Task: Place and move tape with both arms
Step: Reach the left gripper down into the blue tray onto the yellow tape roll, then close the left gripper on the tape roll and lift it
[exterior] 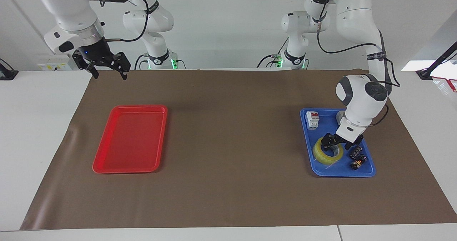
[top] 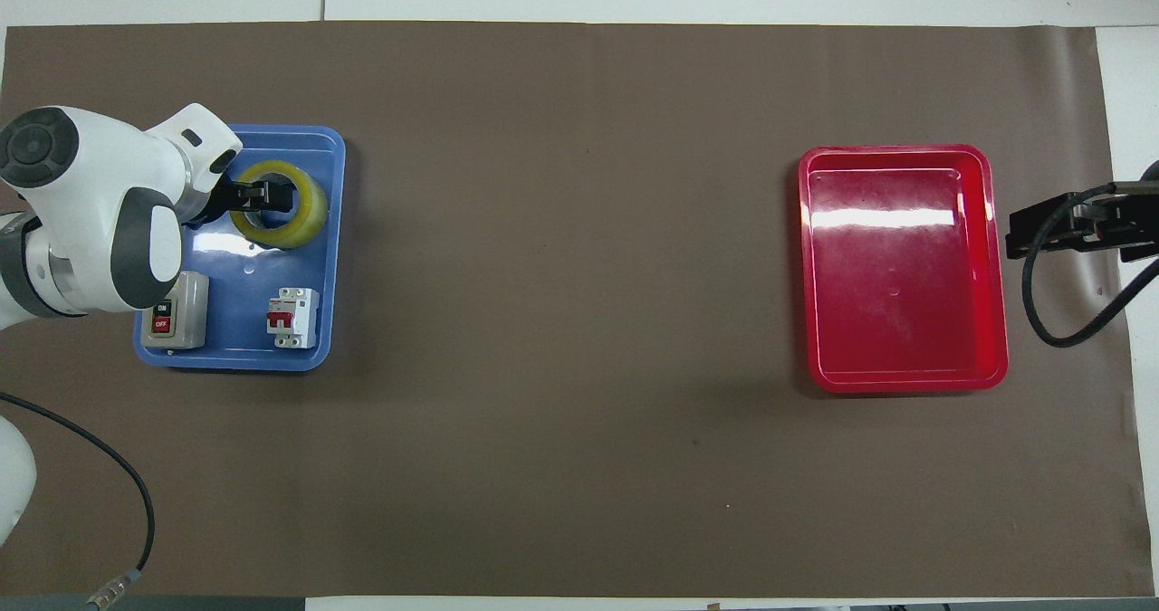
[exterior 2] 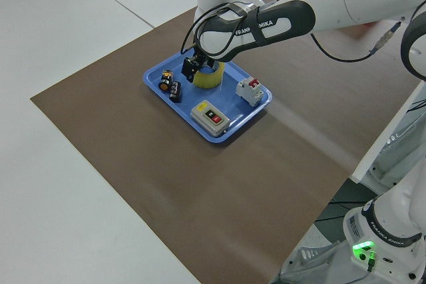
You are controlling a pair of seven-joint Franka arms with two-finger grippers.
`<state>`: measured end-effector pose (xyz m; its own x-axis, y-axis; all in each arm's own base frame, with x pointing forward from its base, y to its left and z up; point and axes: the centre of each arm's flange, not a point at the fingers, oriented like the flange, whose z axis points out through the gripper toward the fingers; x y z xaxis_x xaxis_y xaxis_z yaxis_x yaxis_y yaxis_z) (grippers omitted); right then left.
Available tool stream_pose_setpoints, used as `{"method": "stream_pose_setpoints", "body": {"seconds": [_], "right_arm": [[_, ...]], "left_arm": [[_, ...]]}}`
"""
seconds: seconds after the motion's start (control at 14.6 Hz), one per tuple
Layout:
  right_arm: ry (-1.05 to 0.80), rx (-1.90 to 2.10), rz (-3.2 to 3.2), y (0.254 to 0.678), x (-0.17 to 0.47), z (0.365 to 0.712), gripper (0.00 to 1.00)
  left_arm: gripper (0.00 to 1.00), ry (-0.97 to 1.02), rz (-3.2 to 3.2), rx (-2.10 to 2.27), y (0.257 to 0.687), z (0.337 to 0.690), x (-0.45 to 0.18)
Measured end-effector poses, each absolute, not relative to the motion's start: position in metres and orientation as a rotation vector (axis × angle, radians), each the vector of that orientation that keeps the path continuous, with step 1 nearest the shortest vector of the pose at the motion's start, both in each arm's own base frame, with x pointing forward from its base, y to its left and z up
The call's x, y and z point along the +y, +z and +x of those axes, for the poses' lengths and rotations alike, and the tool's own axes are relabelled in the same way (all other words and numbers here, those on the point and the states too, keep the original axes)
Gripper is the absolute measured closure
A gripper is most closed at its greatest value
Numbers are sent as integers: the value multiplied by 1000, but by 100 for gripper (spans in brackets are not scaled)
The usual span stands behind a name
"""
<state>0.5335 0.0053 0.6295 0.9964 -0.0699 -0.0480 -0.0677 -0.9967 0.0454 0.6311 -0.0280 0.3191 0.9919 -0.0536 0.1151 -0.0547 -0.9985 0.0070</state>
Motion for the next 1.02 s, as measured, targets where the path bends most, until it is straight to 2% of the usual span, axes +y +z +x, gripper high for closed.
{"method": "stream_pose_setpoints", "body": {"seconds": [0.27,0.41,0.48,0.68,0.82,1.02], "right_arm": [[-77,-107,3095,629,5,534,0],[-77,-107,3095,629,5,534,0],[-77,-107,3095,630,5,534,0],[-77,-107,3095,630,5,534,0],[-77,-107,3095,629,5,534,0],[-77,-107,3095,630,5,534,0]], "left_arm": [[0,151,3128,-74,309,625,-24],[4,168,3128,-59,310,626,-18],[15,176,3128,-52,311,627,-15],[55,197,3127,-37,313,628,-11],[77,213,3126,-32,318,629,-11],[79,242,3124,-28,337,628,-11]]}}
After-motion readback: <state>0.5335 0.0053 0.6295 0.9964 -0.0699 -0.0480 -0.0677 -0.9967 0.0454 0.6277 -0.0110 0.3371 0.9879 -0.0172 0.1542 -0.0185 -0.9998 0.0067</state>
